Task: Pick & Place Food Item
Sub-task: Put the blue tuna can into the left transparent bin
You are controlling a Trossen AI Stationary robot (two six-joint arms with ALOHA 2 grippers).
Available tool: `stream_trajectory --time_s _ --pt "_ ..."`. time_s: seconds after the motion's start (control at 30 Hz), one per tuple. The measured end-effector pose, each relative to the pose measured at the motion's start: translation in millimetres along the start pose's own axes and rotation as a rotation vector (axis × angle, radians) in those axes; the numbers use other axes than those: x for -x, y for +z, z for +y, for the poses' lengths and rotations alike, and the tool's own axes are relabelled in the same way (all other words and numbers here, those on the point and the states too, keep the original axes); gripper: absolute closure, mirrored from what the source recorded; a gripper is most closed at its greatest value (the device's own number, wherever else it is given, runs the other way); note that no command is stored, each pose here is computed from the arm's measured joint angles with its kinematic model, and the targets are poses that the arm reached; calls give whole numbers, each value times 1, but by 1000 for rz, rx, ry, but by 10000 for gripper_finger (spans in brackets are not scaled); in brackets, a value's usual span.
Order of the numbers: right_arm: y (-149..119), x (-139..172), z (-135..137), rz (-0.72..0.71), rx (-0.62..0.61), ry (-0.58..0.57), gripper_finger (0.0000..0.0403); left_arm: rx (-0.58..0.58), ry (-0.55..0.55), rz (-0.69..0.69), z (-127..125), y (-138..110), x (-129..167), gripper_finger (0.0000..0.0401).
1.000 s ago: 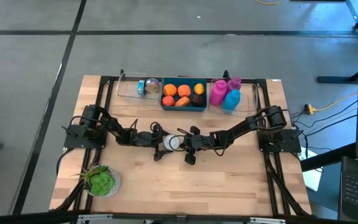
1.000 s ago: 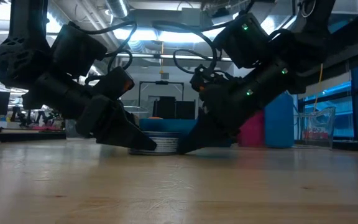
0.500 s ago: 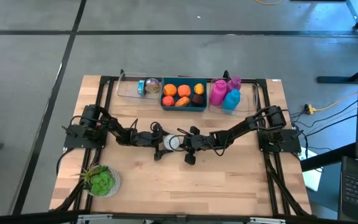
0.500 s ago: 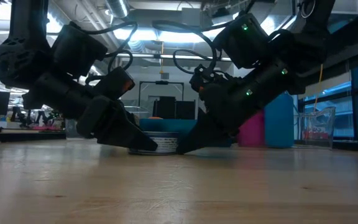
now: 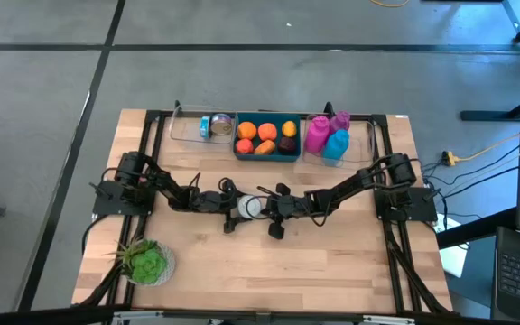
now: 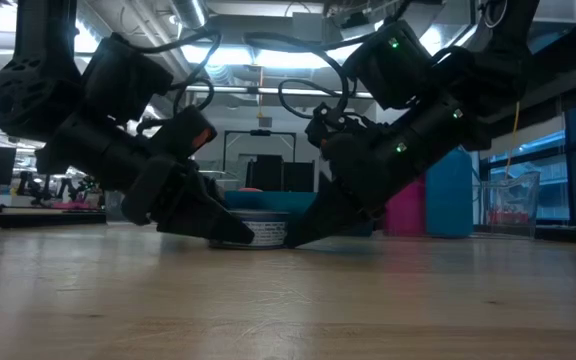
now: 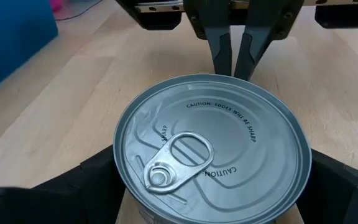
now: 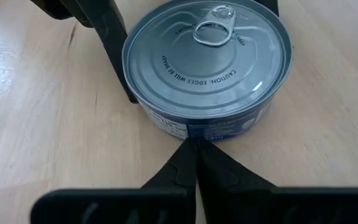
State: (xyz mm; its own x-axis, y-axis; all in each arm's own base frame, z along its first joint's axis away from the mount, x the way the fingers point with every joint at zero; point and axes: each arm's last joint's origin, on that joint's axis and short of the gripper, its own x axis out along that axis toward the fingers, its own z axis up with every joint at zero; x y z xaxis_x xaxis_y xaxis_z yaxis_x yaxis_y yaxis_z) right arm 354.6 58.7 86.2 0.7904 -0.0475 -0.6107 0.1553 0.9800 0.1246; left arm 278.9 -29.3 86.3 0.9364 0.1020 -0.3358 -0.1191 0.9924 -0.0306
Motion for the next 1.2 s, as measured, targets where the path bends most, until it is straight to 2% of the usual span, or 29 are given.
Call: stream_trajectory --time_s 0.17,0.27,0.37,0.57,0.7,0.83,0.97,1.2 --pt "8 7 1 -13 -27 16 391 -44 8 -8 0 10 4 56" --pt "14 12 2 -16 -33 44 367 -65 19 6 0 19 10 56" --pt "22 18 5 -30 -46 99 323 -97 30 15 0 31 19 56" --pt "42 37 10 -93 -71 179 206 -185 104 34 1 56 45 57" --pt "54 51 10 -121 -77 182 136 -229 166 52 3 70 68 57" --pt "66 64 9 -181 -93 135 85 -302 221 58 2 84 90 57" --pt "75 70 4 -239 -147 108 54 -415 287 83 -2 105 104 57" --pt "93 69 -17 -329 -238 291 46 -574 344 113 -14 131 110 57"
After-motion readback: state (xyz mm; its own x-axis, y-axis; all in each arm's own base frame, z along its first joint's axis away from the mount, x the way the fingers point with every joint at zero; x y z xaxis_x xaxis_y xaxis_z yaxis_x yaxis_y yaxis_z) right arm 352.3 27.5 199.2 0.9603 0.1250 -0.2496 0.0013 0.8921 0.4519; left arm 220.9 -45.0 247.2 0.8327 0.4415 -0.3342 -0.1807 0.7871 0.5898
